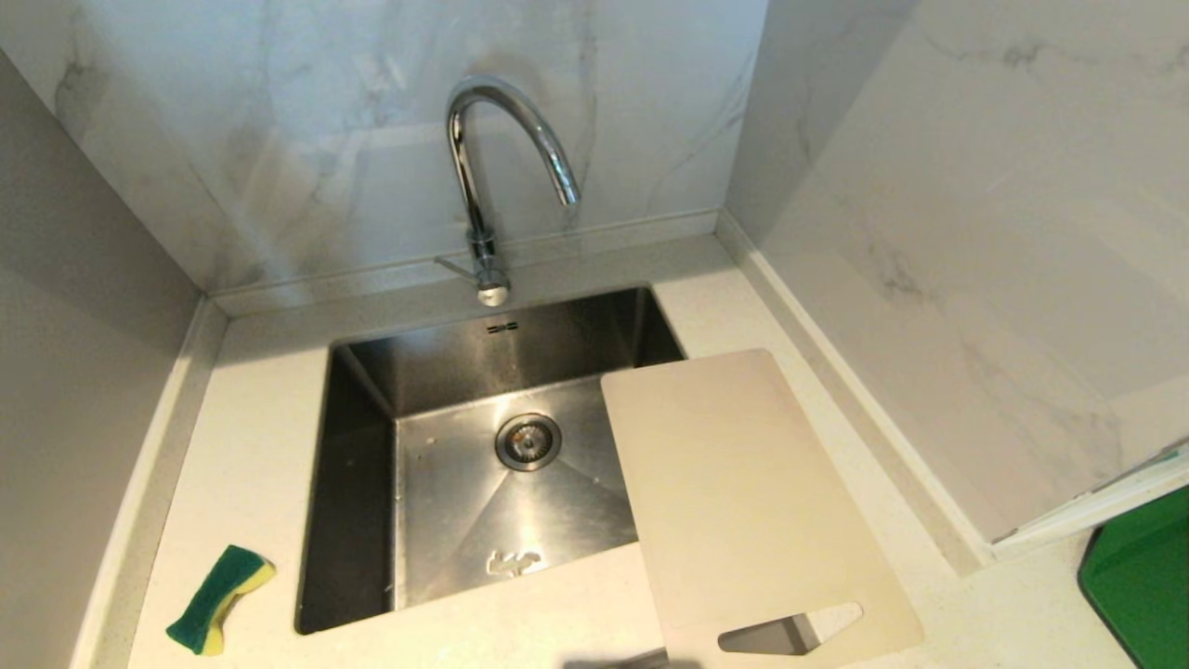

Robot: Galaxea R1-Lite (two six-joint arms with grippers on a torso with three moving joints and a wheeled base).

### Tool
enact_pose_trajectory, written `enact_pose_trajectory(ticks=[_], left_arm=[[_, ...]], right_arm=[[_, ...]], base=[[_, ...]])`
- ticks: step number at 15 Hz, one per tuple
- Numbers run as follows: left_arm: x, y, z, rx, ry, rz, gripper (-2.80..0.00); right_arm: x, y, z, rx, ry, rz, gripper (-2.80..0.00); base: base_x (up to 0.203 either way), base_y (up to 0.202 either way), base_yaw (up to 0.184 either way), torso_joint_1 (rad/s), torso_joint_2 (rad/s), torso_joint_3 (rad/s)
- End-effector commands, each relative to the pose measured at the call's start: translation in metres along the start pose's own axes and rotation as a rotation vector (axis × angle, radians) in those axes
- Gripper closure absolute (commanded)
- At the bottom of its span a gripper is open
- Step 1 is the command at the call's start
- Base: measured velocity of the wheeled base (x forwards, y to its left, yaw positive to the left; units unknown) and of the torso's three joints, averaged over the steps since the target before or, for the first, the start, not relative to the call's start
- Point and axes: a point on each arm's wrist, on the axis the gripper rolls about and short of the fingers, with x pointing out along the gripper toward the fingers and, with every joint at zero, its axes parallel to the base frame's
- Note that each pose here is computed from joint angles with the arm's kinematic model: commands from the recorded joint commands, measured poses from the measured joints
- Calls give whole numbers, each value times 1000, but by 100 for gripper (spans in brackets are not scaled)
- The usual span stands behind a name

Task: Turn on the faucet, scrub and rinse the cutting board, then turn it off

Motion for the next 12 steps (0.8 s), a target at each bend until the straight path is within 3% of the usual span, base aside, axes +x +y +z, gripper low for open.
enact_pose_trajectory(ticks=[1, 12], left_arm=[[0, 0, -1, -2, -1, 0, 0], [0, 0, -1, -5, -3, 0, 0]], right_arm=[[0, 0, 0, 5, 2, 0, 0], [0, 0, 0, 10, 2, -4, 0]], base=[[0, 0, 0, 0, 0, 0], [0, 0, 0, 0, 0, 0]])
